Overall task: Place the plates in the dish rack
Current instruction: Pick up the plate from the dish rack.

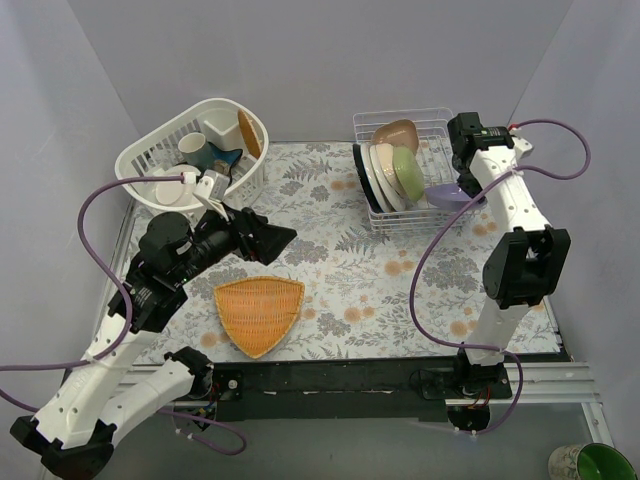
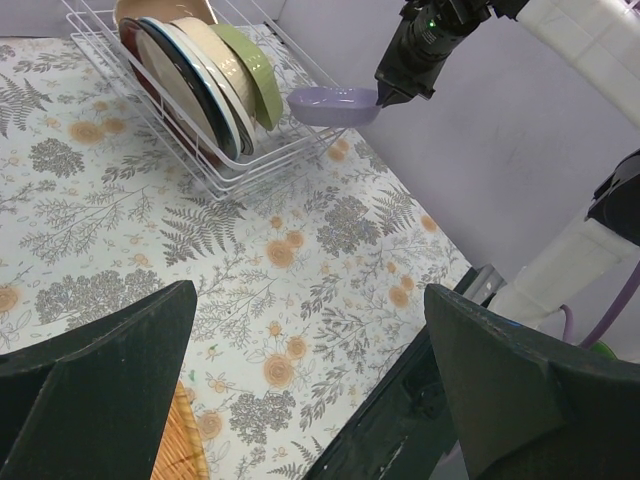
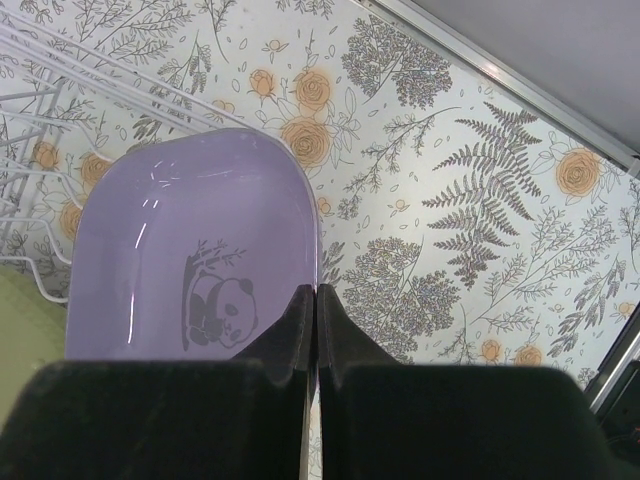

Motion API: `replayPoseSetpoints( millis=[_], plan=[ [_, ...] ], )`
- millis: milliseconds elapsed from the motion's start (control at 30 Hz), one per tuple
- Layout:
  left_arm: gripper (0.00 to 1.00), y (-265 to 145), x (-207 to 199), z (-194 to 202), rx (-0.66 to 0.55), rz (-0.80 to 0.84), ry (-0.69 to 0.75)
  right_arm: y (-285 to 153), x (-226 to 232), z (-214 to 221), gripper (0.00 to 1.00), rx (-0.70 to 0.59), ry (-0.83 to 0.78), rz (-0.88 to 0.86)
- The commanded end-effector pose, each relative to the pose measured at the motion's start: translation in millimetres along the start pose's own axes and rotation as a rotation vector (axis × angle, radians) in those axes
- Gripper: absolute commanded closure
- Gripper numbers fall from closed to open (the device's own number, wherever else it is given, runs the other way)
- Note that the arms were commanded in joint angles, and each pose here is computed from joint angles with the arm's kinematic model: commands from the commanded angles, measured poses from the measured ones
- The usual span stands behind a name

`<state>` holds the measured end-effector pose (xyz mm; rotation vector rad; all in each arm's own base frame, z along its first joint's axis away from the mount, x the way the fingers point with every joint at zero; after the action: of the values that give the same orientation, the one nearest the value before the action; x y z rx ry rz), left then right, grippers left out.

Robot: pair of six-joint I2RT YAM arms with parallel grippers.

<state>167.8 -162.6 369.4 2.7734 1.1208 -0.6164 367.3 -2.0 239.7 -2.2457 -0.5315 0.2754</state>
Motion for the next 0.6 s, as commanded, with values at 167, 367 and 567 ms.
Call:
replayPoseSetpoints(
  millis=[167,367,567],
  plan=[
    [0.02,-3.2,0.5,-0.4,-0.016,-0.005,-0.006,-21.4,-11.2,-17.4,0.99,-0.036,0.040,-0.072],
    [0.02,2.1,1.7,-0.2,-0.013,-0.005,-0.012,-39.3,-13.6,-18.2,0.99,-0.031,-0.015,-0.258],
    [0.02,10.1,3.1,1.4,-0.009,0.000,-0.026,-73.3,-22.5,-22.0,0.99,-0.065,-0.084,-0.533]
  ],
)
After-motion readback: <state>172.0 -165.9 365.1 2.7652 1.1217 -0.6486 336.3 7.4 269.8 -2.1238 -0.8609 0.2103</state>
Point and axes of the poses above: each gripper's point midway between its finger pads, its own y axis out along the fingers, its own x axis along the line the jaws close on, z = x × y, the point moved 6 cm from there along -y, back along the fingers, and after that the axes turned 5 degrees about y, right-handed, at the moved point
